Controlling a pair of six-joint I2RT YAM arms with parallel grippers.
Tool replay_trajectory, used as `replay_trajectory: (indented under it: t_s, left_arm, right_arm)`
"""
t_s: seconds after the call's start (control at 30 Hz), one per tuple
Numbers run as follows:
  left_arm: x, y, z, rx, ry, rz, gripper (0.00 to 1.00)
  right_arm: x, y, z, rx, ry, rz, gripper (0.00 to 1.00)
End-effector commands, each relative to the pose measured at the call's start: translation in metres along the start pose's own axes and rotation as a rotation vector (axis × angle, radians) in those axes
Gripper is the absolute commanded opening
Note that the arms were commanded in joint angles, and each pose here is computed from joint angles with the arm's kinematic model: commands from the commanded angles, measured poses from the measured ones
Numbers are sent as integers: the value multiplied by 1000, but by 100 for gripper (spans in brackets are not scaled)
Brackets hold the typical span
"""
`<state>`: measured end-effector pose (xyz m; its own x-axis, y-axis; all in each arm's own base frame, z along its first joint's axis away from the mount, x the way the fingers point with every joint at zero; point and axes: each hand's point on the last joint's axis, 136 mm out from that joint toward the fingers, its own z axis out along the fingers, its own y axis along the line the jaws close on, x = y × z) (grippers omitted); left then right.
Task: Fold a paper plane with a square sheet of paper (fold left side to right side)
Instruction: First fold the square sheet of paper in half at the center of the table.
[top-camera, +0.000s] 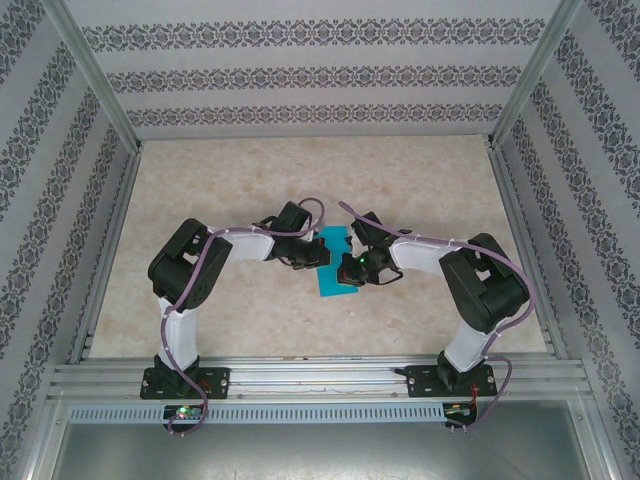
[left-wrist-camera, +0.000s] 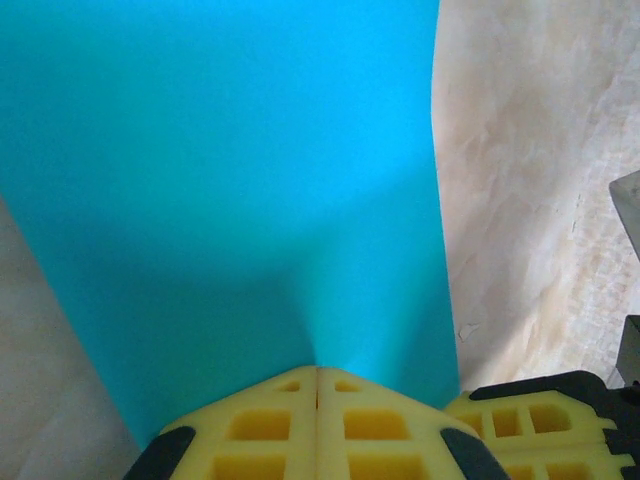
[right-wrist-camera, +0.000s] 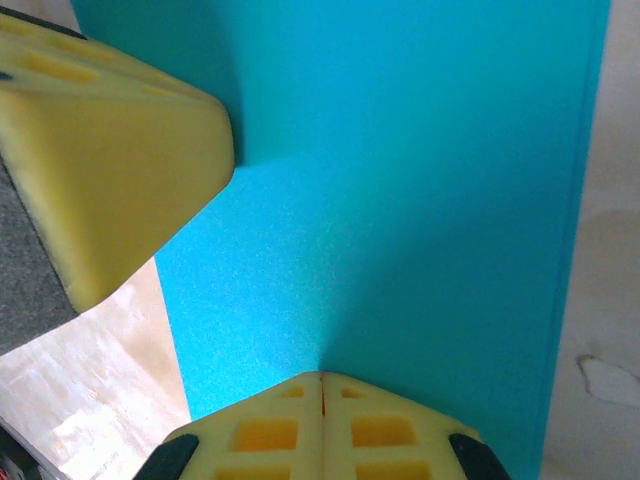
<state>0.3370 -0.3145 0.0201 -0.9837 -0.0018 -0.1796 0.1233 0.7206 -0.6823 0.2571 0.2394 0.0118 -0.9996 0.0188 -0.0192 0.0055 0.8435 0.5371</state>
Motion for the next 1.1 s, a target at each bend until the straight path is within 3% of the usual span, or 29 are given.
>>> replay_trajectory:
  t_s: [0.0, 1.07]
  left_arm:
    - [-13, 44, -3, -114, -63, -26, 6]
    - [-122, 82, -24, -170, -237, -32, 7]
  right_arm:
    - [29, -64, 10, 242, 92, 78, 0]
    - [33, -63, 15, 229, 119, 93, 0]
